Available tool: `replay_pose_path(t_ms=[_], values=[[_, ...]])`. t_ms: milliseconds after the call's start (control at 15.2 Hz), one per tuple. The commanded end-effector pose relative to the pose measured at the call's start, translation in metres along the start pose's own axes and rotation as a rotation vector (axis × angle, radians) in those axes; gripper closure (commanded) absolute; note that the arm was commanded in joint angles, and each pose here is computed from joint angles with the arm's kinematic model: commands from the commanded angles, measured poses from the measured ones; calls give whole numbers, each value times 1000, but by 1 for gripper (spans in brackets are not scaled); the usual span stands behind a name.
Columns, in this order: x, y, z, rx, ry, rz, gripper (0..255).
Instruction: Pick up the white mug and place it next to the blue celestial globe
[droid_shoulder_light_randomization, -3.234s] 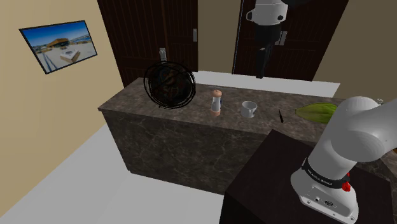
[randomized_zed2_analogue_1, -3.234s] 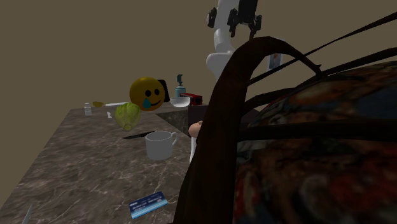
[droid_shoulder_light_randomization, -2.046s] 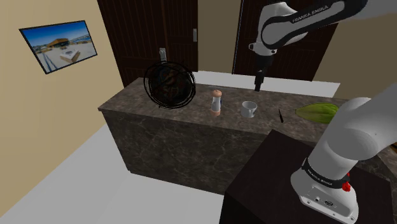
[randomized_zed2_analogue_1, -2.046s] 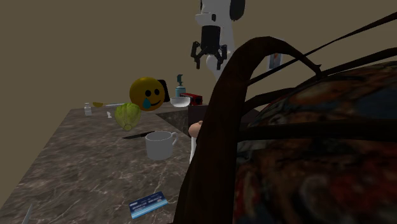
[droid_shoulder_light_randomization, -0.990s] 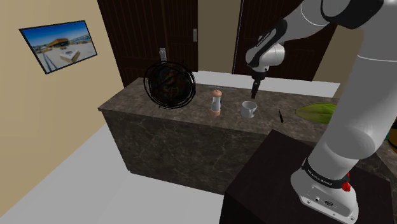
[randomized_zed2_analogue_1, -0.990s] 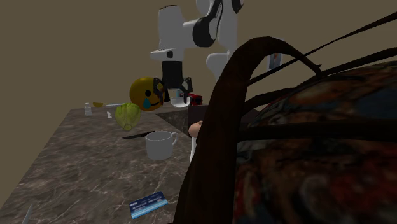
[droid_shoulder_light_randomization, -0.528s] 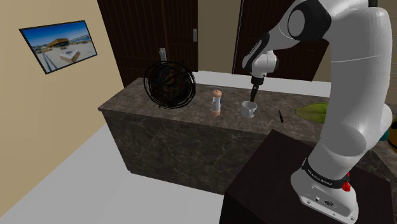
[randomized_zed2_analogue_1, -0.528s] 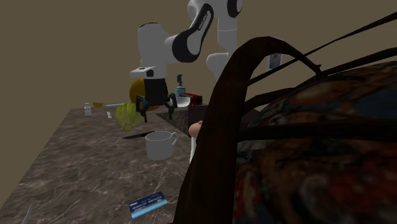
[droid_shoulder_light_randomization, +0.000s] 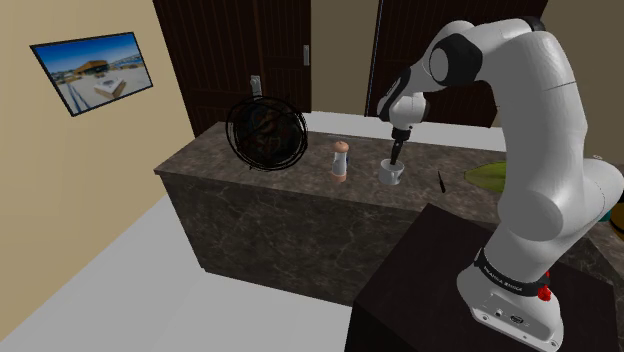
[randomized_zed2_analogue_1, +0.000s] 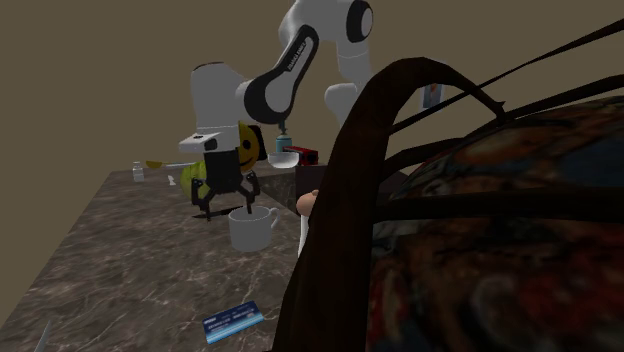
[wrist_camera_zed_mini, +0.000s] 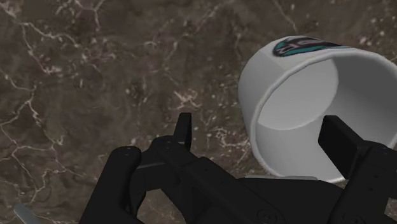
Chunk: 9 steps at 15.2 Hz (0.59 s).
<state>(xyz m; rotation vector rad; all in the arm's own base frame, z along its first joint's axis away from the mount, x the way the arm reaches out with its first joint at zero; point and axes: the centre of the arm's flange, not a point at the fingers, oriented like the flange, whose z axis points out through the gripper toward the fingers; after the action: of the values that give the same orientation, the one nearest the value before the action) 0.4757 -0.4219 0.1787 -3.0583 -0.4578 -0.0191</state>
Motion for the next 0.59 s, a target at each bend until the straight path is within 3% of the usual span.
replay_pose_path(t_ms=[0,198,528], values=[[0,1,11,0,1,0,0],[0,1,30,0,1,0,0],[0,1,30,0,1,0,0]])
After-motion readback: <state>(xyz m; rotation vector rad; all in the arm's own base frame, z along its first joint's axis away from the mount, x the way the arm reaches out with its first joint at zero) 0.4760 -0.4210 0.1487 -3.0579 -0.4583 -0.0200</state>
